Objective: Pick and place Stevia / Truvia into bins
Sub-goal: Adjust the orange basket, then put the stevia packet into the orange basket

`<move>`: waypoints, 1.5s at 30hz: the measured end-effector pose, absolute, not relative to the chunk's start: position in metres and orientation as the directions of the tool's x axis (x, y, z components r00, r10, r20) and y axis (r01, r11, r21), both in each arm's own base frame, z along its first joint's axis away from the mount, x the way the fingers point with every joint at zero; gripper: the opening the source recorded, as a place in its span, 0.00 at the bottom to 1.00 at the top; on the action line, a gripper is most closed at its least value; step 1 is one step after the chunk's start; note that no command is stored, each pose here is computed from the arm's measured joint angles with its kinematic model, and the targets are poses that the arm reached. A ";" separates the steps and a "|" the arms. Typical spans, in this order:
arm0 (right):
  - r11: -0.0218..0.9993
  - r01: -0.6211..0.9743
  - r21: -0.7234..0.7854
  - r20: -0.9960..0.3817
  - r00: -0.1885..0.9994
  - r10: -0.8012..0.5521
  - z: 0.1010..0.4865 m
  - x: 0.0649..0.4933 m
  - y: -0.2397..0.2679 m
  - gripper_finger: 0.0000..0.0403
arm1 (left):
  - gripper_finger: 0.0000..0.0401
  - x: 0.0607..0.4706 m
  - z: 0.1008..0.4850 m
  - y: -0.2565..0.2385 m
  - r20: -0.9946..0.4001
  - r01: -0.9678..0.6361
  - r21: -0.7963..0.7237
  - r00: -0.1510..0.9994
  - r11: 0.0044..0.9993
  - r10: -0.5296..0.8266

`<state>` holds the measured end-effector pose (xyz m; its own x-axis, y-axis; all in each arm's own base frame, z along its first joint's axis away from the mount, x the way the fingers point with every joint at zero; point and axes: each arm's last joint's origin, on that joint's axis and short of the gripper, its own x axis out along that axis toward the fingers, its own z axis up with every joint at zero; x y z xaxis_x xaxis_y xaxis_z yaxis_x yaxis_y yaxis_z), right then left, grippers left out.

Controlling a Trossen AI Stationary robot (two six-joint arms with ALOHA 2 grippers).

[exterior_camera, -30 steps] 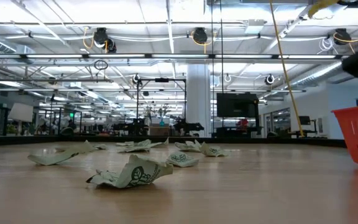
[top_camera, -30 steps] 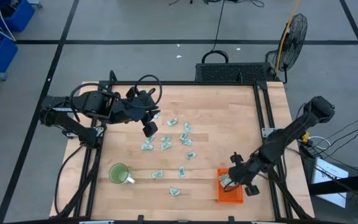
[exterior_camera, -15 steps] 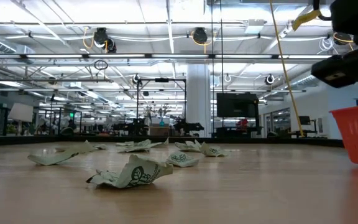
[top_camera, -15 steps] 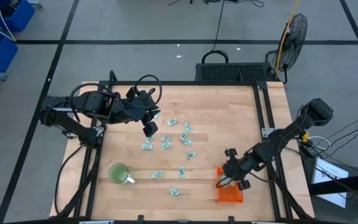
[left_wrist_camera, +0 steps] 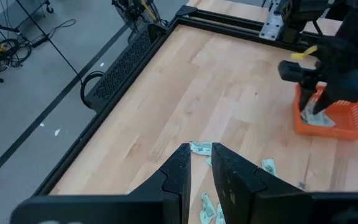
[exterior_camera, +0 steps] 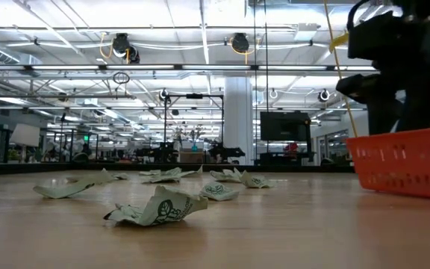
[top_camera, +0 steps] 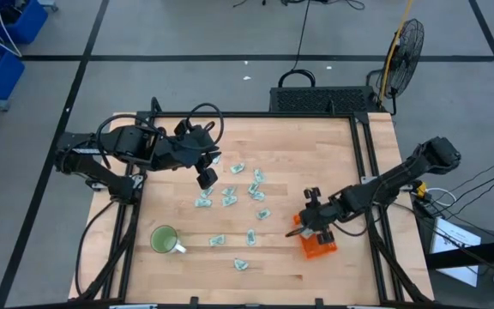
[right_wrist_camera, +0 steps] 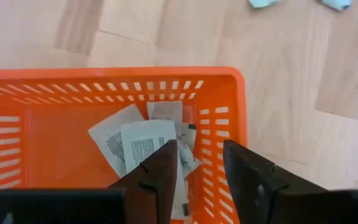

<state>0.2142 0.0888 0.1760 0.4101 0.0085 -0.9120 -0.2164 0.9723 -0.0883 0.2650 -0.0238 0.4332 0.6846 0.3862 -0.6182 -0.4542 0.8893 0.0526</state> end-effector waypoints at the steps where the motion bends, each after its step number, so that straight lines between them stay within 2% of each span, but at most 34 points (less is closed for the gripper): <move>1: 0.973 -0.213 -0.092 -0.912 0.411 0.004 0.176 0.215 0.086 0.30 | 0.18 0.265 0.433 -0.024 -0.618 -0.454 0.053 0.685 0.889 0.386; 7: 0.968 -0.166 -0.186 -0.895 0.435 -0.098 0.177 0.222 0.070 0.30 | 0.18 0.265 0.433 -0.024 -0.618 -0.456 0.051 0.685 0.889 0.386; 14: 0.965 -0.158 -0.208 -0.877 0.468 -0.112 0.179 0.228 0.060 0.30 | 0.18 0.265 0.433 -0.025 -0.623 -0.477 -0.003 0.688 0.879 0.372; 23: 0.955 -0.139 -0.262 -0.812 0.567 -0.140 0.199 0.219 0.064 0.30 | 0.18 0.283 0.414 -0.049 -0.712 -0.393 -0.106 0.671 0.913 0.207; 33: 0.969 -0.103 -0.226 -0.741 0.663 -0.103 0.226 0.206 0.061 0.30 | 0.18 0.340 0.336 -0.104 -0.869 -0.361 -0.043 0.474 0.932 0.144; 40: 0.968 -0.107 -0.226 -0.721 0.686 -0.092 0.232 0.201 0.059 0.30 | 0.18 0.365 0.269 -0.149 -0.960 -0.112 -0.051 0.281 0.992 -0.018; 45: 0.966 -0.114 -0.232 -0.722 0.686 -0.092 0.232 0.201 0.059 0.30 | 0.18 0.383 0.220 -0.190 -0.959 0.060 -0.067 0.271 0.996 -0.081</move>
